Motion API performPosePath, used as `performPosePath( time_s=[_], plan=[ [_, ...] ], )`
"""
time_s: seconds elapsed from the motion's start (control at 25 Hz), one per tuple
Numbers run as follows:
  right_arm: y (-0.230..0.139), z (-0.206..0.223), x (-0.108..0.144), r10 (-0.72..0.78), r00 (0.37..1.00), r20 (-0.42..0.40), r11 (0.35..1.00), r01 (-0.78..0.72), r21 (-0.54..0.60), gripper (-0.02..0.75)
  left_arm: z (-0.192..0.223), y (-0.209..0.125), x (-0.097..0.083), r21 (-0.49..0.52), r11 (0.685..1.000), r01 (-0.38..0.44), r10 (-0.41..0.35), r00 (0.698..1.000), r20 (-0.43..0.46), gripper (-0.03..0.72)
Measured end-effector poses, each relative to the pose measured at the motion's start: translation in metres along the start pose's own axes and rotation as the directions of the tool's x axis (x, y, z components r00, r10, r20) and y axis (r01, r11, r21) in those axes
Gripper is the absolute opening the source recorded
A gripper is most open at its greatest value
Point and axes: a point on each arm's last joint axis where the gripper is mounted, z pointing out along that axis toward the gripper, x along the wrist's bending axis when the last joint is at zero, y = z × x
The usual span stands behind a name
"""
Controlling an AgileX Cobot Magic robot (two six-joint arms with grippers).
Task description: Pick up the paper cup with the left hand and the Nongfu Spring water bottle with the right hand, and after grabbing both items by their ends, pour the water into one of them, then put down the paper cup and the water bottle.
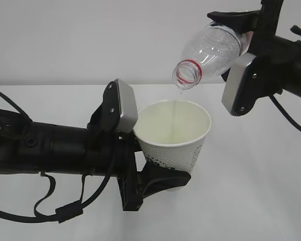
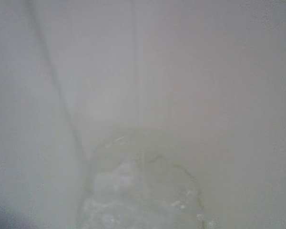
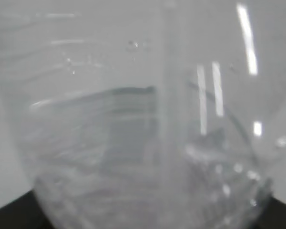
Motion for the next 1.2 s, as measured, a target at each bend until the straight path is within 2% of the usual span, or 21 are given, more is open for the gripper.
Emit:
performPosePath(
  time_s=[1.2],
  plan=[
    [-0.0004, 0.0, -0.0004, 0.002, 1.0, 0.004, 1.0, -0.002, 0.004, 0.477, 0.0, -0.0001, -0.0001, 0.001, 1.0, -0.001, 0.001, 1.0, 0.001, 0.51]
  ],
)
